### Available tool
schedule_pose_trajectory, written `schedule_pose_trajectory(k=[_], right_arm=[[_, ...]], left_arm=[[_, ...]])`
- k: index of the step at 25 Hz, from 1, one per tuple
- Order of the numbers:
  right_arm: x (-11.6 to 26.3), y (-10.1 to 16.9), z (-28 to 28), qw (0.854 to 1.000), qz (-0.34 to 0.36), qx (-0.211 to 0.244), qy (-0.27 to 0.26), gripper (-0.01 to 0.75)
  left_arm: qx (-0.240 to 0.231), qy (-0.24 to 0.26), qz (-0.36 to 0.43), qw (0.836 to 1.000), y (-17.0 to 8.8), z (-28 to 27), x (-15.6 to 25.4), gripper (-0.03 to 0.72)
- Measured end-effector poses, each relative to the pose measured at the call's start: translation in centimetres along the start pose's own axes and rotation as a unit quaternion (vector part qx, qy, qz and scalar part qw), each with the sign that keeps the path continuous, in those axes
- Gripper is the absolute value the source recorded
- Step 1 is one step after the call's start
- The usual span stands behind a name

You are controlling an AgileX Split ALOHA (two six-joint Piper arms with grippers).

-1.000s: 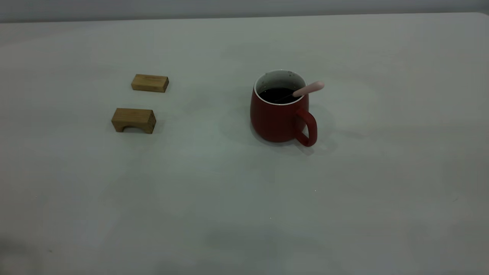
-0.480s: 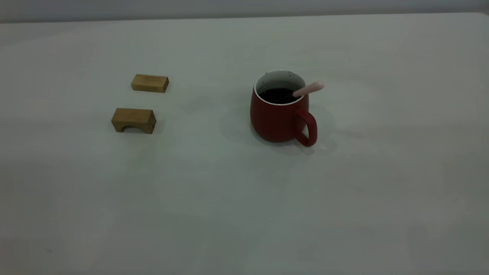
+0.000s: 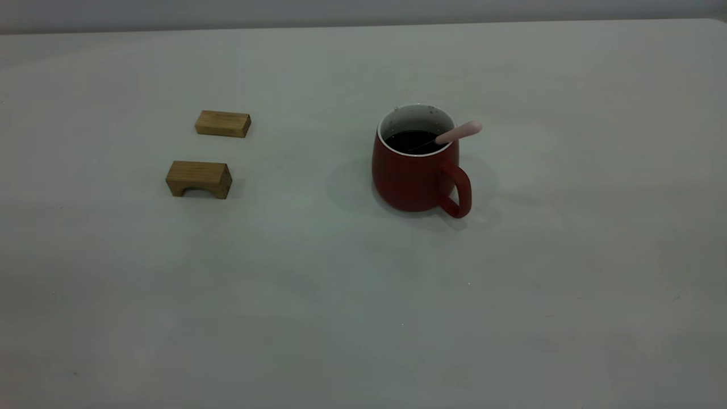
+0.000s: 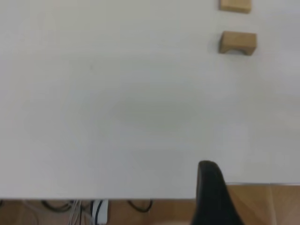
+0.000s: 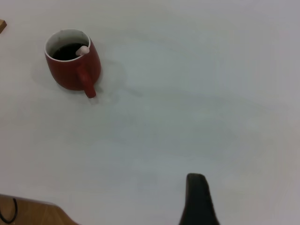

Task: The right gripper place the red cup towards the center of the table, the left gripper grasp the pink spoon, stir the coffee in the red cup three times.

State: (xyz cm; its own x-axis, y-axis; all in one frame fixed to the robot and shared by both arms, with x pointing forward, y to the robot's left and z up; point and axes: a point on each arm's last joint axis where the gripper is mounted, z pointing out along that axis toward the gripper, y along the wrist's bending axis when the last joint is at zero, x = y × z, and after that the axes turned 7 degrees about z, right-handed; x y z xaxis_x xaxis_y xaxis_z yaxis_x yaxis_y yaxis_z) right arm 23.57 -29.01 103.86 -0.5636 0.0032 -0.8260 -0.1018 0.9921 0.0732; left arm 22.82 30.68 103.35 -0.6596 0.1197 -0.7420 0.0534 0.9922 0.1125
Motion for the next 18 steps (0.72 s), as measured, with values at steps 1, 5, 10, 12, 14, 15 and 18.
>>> schedule_pose_trajectory(k=[1, 5, 10, 12, 14, 15, 18], right_arm=[[0.00, 0.00, 0.00, 1.000, 0.000, 0.000, 0.000, 0.585], [0.00, 0.00, 0.00, 1.000, 0.000, 0.000, 0.000, 0.585], [0.00, 0.00, 0.00, 1.000, 0.000, 0.000, 0.000, 0.585], [0.00, 0.00, 0.00, 1.000, 0.000, 0.000, 0.000, 0.585], [0.00, 0.00, 0.00, 1.000, 0.000, 0.000, 0.000, 0.585], [0.00, 0.00, 0.00, 1.000, 0.000, 0.000, 0.000, 0.585], [0.00, 0.00, 0.00, 1.000, 0.000, 0.000, 0.000, 0.585]], left_arm=[[0.001, -0.004, 0.001, 1.000, -0.03, -0.08, 0.08, 0.515], [0.003, -0.021, 0.000, 1.000, -0.11, -0.39, 0.41, 0.515], [0.003, -0.023, 0.000, 1.000, -0.12, -0.42, 0.44, 0.515], [0.003, -0.023, 0.000, 1.000, -0.12, -0.42, 0.44, 0.515], [0.003, -0.023, 0.000, 1.000, -0.12, -0.42, 0.44, 0.515], [0.003, -0.023, 0.000, 1.000, -0.12, -0.42, 0.44, 0.515], [0.004, -0.023, 0.000, 1.000, -0.13, -0.42, 0.44, 0.515]])
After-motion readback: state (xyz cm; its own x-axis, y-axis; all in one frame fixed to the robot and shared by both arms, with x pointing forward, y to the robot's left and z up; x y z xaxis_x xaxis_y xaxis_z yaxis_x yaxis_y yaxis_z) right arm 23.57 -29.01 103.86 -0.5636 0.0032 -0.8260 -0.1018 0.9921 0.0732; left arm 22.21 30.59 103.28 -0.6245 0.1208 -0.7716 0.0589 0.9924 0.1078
